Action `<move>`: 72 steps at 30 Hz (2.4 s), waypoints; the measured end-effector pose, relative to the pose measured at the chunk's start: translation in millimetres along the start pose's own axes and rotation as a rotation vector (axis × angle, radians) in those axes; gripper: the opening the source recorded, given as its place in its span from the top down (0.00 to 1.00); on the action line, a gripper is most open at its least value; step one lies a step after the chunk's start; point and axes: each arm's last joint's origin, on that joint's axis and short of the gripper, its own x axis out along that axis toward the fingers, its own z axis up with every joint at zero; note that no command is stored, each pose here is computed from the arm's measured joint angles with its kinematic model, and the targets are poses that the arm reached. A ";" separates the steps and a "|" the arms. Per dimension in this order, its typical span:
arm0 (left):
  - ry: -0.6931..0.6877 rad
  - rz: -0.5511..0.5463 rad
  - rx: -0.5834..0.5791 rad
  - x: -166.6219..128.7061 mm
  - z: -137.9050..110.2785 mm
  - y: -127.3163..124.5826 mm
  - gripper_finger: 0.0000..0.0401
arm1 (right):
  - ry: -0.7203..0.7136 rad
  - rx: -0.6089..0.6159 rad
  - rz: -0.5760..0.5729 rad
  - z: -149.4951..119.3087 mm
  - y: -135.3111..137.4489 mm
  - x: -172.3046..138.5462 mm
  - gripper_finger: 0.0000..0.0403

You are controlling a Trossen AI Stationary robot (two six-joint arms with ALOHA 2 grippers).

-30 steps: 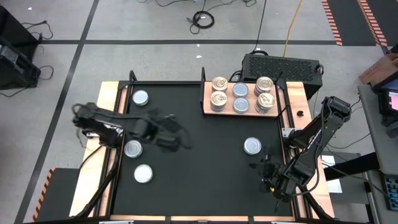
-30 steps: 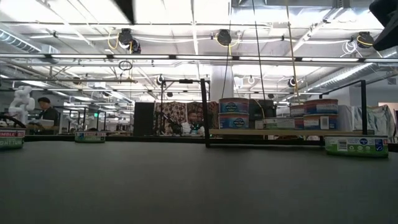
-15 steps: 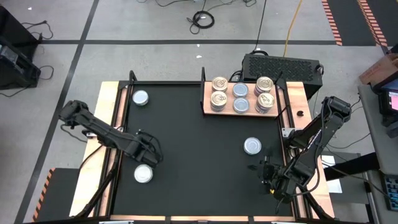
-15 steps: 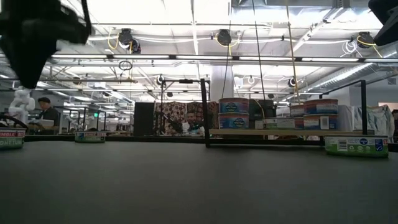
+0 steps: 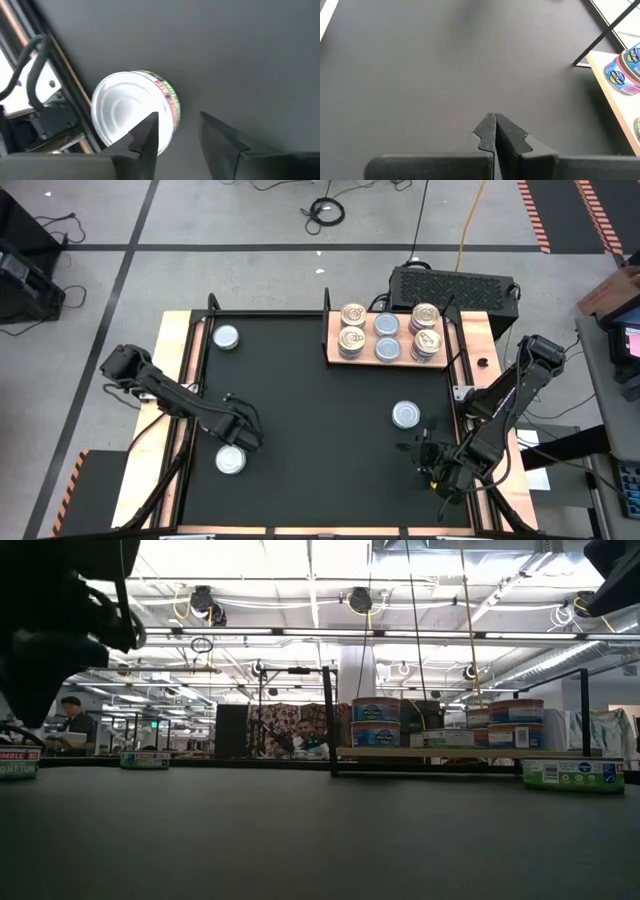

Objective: Stack canned seafood by type on shelf
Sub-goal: Stack the green tuna can on top of the top green tuna can on the shelf

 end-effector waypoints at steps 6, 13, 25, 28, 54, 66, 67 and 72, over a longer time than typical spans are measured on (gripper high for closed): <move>0.004 0.046 0.007 6.6 -0.5 -4.9 0.62 | -0.001 0.000 0.000 0.1 0.1 -0.1 1.00; 0.013 0.117 0.048 18.6 -1.3 -14.1 0.62 | 0.000 0.000 0.000 0.0 0.1 -0.1 1.00; 0.066 0.162 0.132 29.1 -3.2 -21.8 0.63 | -0.001 0.000 0.001 0.1 0.1 -0.1 1.00; 0.067 0.139 0.152 29.5 -3.1 -24.0 0.63 | -0.001 0.000 0.001 0.1 0.1 -0.1 1.00; 0.177 0.188 0.188 43.2 -5.4 -13.7 0.98 | -0.001 -0.010 0.001 0.1 0.1 -0.1 1.00; 0.002 -0.029 0.269 -17.4 9.8 -46.4 1.00 | -0.001 -0.014 0.001 0.1 0.2 -0.2 1.00; -0.024 -0.050 0.277 -24.6 11.6 -48.8 1.00 | -0.001 -0.014 0.001 0.1 0.2 -0.2 1.00; -0.155 -0.141 0.286 -58.0 21.3 -62.8 1.00 | -0.001 -0.014 0.001 0.1 0.2 -0.2 1.00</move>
